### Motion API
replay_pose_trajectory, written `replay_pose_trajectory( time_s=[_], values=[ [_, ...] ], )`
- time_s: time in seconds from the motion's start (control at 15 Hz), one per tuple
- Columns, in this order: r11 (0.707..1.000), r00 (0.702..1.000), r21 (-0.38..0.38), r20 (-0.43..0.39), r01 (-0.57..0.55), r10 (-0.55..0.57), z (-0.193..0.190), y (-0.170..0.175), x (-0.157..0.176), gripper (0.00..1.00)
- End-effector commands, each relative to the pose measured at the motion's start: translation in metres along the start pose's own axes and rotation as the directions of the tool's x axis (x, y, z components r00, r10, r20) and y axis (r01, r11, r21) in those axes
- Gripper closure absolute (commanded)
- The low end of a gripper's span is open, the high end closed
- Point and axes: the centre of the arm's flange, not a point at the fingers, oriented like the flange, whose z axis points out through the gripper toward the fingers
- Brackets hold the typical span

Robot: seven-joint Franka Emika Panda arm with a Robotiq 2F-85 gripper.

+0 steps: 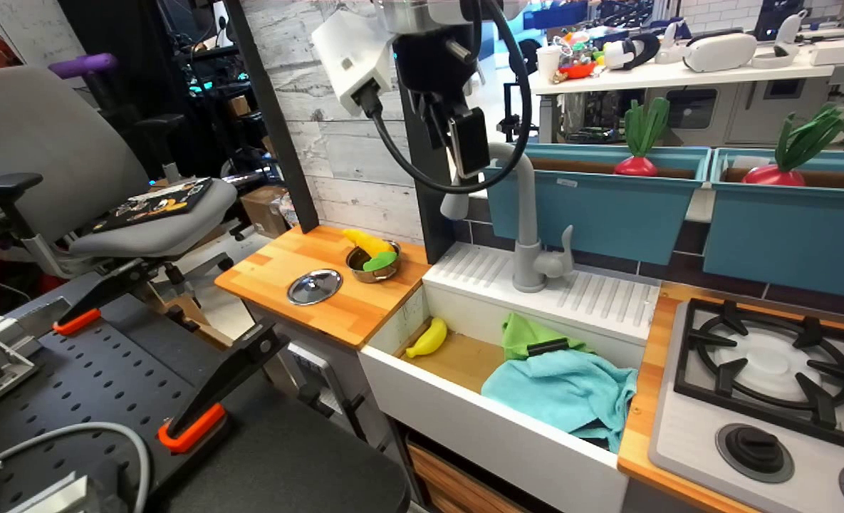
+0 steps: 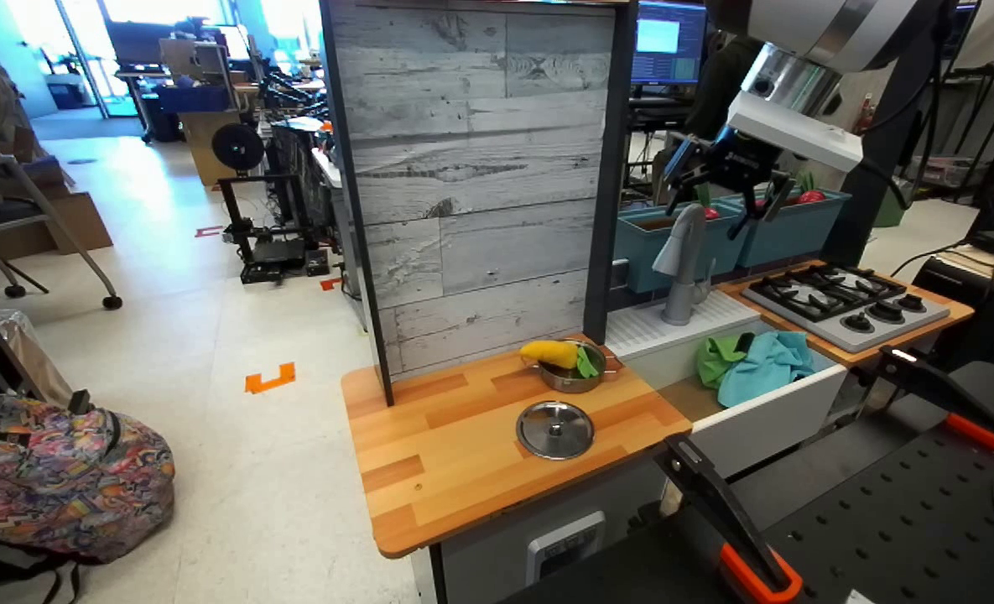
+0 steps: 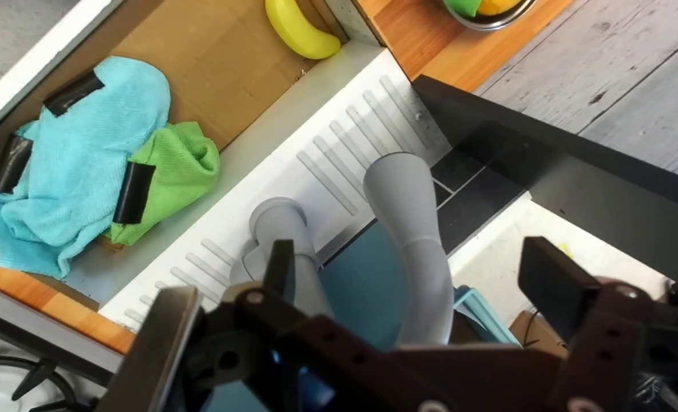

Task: Push the grey faucet head to the right

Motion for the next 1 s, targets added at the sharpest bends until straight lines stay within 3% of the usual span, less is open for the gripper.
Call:
replay_pose_trajectory(
  time_s=[0.0, 0.4, 0.87, 0.93],
  values=[
    [0.998, 0.998, 0.005, 0.007, -0.07, 0.07, 0.004, -0.003, 0.002, 0.0],
    [0.976, 0.976, 0.017, -0.027, -0.216, 0.216, 0.004, -0.005, 0.006, 0.0],
    [0.96, 0.958, -0.025, -0.076, -0.278, 0.275, 0.024, 0.002, 0.011, 0.0],
    [0.96, 0.958, -0.029, -0.08, -0.279, 0.276, 0.028, 0.002, 0.011, 0.05]
  ],
)
